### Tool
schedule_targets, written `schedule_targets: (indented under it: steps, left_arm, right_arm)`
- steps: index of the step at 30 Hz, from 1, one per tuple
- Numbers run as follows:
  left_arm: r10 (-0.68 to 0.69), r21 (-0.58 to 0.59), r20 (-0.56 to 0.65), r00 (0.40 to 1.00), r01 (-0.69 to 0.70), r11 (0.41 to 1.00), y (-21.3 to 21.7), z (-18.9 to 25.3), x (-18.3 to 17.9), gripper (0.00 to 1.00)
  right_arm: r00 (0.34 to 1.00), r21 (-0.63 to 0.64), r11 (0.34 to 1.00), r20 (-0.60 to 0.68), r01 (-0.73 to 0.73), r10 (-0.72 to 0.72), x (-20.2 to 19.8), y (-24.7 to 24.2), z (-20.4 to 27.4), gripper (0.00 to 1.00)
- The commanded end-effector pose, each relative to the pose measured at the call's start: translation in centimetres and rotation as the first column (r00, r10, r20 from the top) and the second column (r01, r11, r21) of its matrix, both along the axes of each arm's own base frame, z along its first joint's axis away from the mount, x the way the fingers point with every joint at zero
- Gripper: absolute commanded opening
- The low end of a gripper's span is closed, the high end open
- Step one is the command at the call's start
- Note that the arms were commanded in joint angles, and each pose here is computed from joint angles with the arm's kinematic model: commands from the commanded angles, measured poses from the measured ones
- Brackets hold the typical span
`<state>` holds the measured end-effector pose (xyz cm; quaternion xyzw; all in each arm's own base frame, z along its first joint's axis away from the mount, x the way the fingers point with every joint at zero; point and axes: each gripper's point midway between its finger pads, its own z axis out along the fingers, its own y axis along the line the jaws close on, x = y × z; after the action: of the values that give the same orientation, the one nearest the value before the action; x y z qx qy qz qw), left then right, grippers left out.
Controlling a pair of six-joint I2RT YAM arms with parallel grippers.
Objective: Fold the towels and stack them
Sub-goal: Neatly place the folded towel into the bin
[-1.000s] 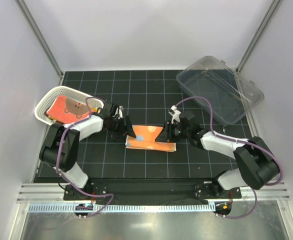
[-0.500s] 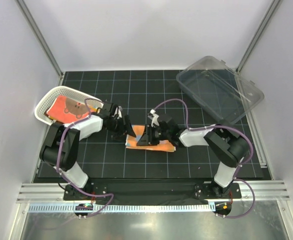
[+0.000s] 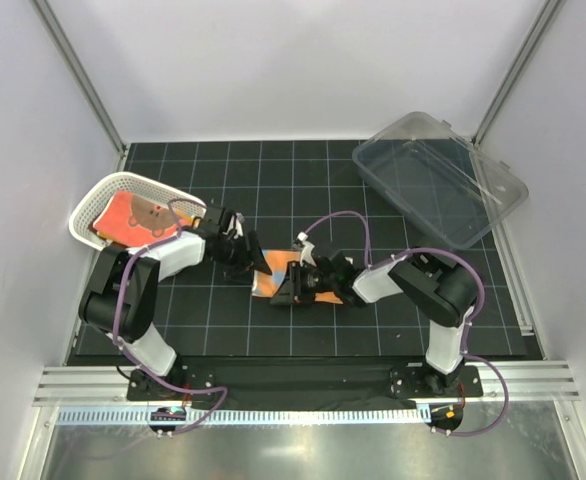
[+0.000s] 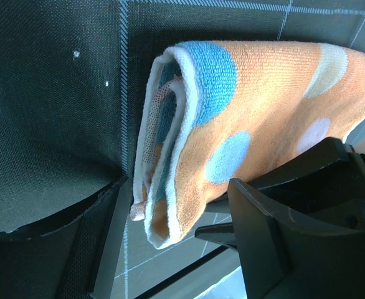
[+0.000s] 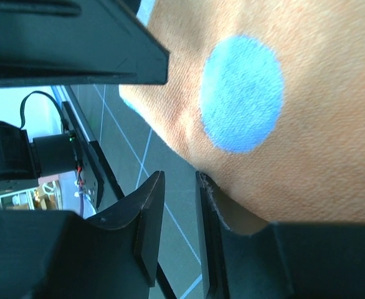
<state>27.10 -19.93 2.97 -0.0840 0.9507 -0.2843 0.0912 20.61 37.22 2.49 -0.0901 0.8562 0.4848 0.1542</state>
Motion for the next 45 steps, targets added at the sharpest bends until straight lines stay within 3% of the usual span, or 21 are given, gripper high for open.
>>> schedule_targets:
  steps: [1, 6, 12, 16, 17, 19, 22, 23, 30, 34, 40, 44, 45]
  left_arm:
    - [0.0, 0.11, -0.092, 0.996, 0.011, 0.994, 2.0, -3.7, -2.7, 0.69]
    - [-0.005, 0.113, -0.106, 0.994, 0.017, 0.993, 2.1, -4.3, -3.0, 0.61]
    - [-0.016, 0.137, -0.111, 0.994, 0.031, 0.99, 2.1, -5.3, -2.4, 0.54]
    - [-0.018, 0.155, -0.106, 0.994, 0.034, 0.987, 2.1, -5.4, -2.0, 0.29]
    - [-0.016, 0.166, -0.097, 0.995, 0.032, 0.986, 2.2, -5.3, -1.8, 0.16]
    - [-0.027, 0.191, -0.095, 0.995, 0.044, 0.981, 2.5, -4.7, -1.7, 0.0]
    - [-0.071, 0.261, -0.097, 0.993, 0.094, 0.961, 3.7, -2.6, -2.3, 0.0]
    - [-0.087, 0.282, -0.032, 0.996, 0.092, 0.955, 4.0, -0.4, -1.2, 0.0]
    - [-0.146, 0.556, 0.045, 0.988, 0.096, 0.825, 10.3, 6.1, -2.0, 0.0]
    - [-0.136, 0.733, 0.086, 0.987, 0.03, 0.679, 14.8, 8.3, -1.7, 0.0]
    - [-0.103, 0.824, 0.217, 0.971, -0.125, 0.552, 19.7, 12.1, 0.8, 0.0]
    - [-0.045, 0.874, 0.258, 0.965, -0.214, 0.436, 24.0, 13.5, 2.4, 0.0]
    - [-0.022, 0.871, 0.267, 0.963, -0.232, 0.433, 24.7, 13.5, 2.7, 0.0]
  right_arm:
    - [0.998, 0.069, 0.996, 0.037, -0.06, 0.058, -0.8, 1.2, 2.5, 0.34]
    - [0.991, 0.159, 0.984, 0.12, -0.084, 0.066, -0.9, 1.7, 9.0, 0.36]
    - [0.972, 0.157, 0.984, 0.232, -0.086, 0.048, -1.2, 0.2, 14.8, 0.38]
    - [0.948, 0.142, 0.988, 0.319, -0.062, 0.013, -1.4, -1.6, 17.7, 0.39]
    - [0.946, 0.125, 0.99, 0.324, -0.061, 0.017, -1.7, -1.9, 17.6, 0.39]
    - [0.942, 0.114, 0.992, 0.334, -0.056, 0.015, -1.9, -2.6, 17.8, 0.39]
    - [0.934, 0.096, 0.994, 0.356, -0.044, 0.007, -2.1, -3.3, 17.7, 0.4]
    - [0.933, 0.084, 0.996, 0.361, -0.037, 0.005, -2.2, -3.8, 17.8, 0.4]
    - [0.92, 0.073, 0.997, 0.392, -0.014, -0.015, -2.3, -4.9, 18.4, 0.43]
    - [0.916, 0.092, 0.996, 0.402, -0.021, -0.017, -2.4, -4.8, 19.4, 0.43]
    - [0.909, 0.047, 0.999, 0.416, -0.003, -0.017, -2.4, -5.8, 18.9, 0.45]
    - [0.899, 0.009, 1.0, 0.438, 0.022, -0.024, -2.4, -7.0, 18.8, 0.52]
    - [0.894, 0.006, 0.999, 0.447, 0.038, -0.036, -2.2, -7.3, 18.9, 0.54]
